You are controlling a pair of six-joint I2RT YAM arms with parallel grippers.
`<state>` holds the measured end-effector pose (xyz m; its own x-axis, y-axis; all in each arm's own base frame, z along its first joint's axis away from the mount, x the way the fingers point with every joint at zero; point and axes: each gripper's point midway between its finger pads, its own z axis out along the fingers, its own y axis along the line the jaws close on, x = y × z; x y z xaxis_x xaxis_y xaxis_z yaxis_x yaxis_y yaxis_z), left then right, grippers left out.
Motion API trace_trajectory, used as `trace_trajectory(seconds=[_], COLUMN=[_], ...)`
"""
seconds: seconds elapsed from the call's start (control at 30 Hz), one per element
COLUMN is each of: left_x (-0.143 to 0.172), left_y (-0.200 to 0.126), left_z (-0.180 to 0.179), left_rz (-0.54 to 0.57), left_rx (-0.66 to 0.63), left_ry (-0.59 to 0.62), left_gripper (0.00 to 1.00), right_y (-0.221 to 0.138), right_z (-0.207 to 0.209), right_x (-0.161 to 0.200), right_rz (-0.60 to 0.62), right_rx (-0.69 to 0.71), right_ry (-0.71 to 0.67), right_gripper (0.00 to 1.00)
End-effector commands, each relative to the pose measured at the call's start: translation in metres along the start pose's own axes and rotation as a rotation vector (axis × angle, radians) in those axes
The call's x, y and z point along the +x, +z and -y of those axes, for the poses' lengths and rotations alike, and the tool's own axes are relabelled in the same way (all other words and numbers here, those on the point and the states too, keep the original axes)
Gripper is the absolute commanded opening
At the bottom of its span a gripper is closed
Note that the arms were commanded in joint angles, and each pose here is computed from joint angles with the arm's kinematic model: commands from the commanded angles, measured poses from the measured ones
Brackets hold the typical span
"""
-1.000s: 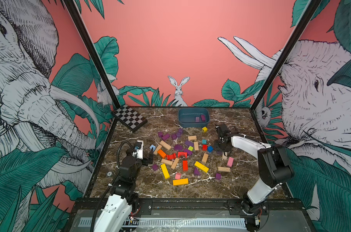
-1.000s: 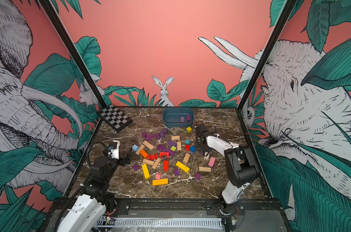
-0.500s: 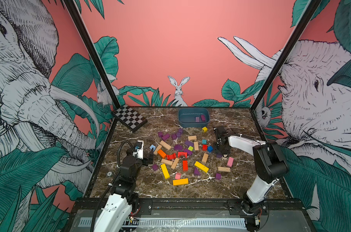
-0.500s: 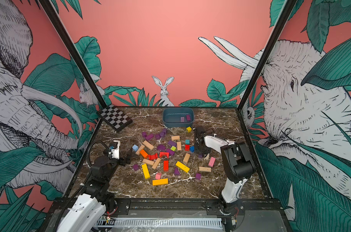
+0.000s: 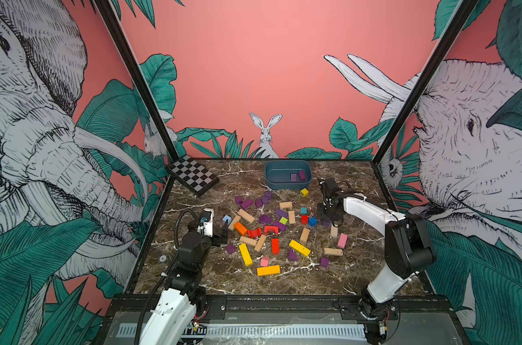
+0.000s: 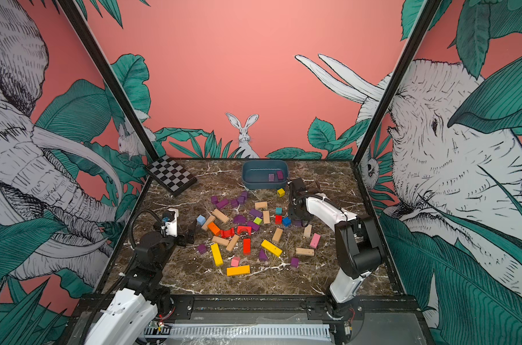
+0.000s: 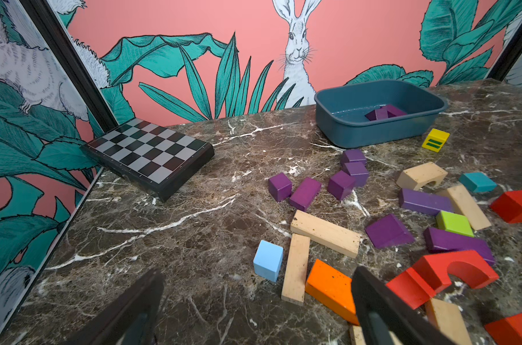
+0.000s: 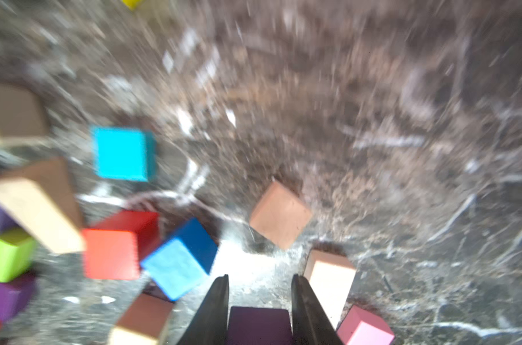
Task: Pick purple bricks into the storage bin
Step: Pick up the building block from the center of the board, then place the building block in the storage box.
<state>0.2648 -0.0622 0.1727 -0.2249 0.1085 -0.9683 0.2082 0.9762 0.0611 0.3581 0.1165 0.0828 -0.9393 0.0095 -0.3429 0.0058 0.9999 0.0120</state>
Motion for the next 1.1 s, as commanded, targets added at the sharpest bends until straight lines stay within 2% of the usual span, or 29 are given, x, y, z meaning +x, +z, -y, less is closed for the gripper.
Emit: trace_trajectory(seconds=[0.0,0.23,0.5,0.8,1.07], left_x=[-0.006,-0.007,-0.006,-0.006,-0.006], left_y=[-0.002,-0.002,-0.001,-0.001,0.001], left_z=[0.001,0.0,0.001,0.001,0.001], left_rz=[0.021,0.024,0.018,0.019,0.009], left_rx=[0.004,0.001,0.002,0.007,0.003], left_ry=[-0.005,-0.007,-0.007,-0.005,-0.007], left_gripper=[0.99,0.99,0.99,0.99,0.99], right_y=[-0.028,-0.031,0.004,0.033,0.053], right_z=[-0.009,-0.053,-0.089,-0.124,-0.17], right_x=[-0.044,-0.145,-0.229,-0.282,-0.296], right_rz=[0.118,0.291,0.426,0.535,0.626], right_rx=[-0.003,-0.089,-0.095,-0.164,-0.295], right_ry=[-0.054,-0.131,-0.198,-0.239,-0.284], right_gripper=[0.14,0.12,0.11,0.11,0.11])
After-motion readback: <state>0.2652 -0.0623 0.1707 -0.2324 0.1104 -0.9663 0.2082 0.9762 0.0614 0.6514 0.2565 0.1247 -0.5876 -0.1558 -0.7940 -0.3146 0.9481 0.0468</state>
